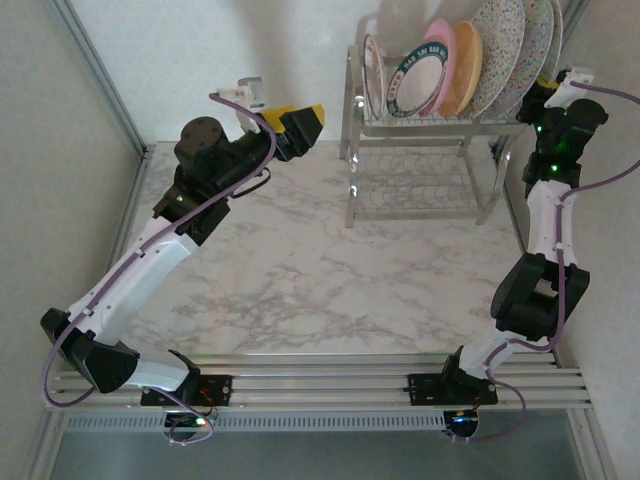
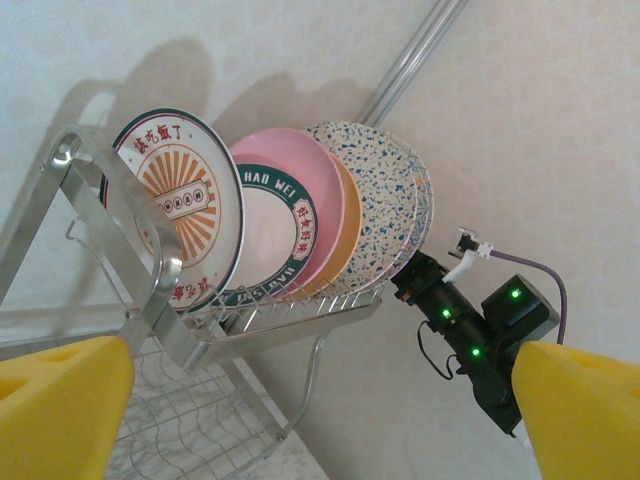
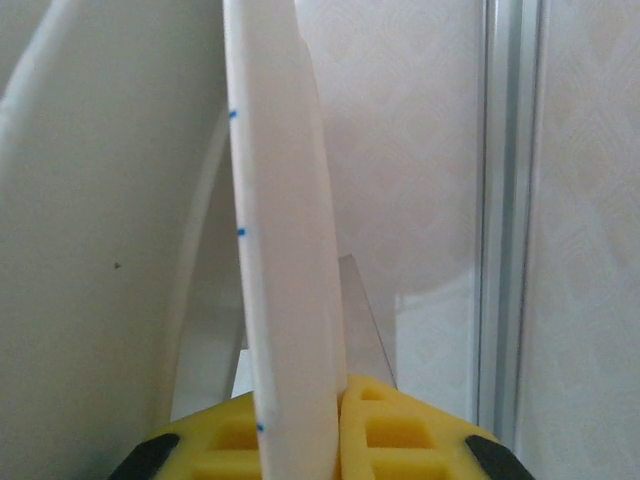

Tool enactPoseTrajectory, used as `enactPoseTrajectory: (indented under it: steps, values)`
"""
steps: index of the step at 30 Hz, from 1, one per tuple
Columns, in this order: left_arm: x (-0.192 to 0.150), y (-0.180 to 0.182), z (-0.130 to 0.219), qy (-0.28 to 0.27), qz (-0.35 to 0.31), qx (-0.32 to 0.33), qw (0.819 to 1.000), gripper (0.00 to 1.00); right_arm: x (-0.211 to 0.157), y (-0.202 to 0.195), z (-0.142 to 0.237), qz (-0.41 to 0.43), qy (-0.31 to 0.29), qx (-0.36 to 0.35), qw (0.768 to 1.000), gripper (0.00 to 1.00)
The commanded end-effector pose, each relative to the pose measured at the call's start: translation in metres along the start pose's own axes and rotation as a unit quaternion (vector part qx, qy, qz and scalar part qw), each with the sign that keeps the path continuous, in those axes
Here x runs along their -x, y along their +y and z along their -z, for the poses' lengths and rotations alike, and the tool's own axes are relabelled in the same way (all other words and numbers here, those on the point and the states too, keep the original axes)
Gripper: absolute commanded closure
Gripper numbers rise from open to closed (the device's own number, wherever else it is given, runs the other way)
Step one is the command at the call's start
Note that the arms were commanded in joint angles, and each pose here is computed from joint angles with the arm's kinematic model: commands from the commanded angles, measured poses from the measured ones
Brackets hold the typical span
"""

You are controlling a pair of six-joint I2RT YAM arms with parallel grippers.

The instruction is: Unload the plates from the dish rack

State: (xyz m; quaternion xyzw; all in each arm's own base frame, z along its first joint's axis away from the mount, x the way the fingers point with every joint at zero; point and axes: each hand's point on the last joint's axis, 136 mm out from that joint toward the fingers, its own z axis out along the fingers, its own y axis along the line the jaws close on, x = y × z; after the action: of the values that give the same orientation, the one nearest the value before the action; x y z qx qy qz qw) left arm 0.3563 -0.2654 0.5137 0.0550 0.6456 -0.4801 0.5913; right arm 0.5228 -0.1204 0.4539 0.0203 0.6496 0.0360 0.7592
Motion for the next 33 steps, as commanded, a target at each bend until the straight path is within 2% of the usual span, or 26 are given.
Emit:
enactPoseTrajectory:
  steps: [1, 33]
  values:
    - [0.015, -0.019, 0.004, -0.021, -0.003, -0.025, 0.999, 0.03, 0.039, 0.022, 0.015, -0.004, -0.041, 0.027, 0.999, 1.0]
    - [0.012, -0.021, 0.005, -0.018, 0.0, -0.029, 0.999, 0.03, 0.121, 0.013, 0.037, 0.0, -0.123, -0.013, 0.992, 1.0]
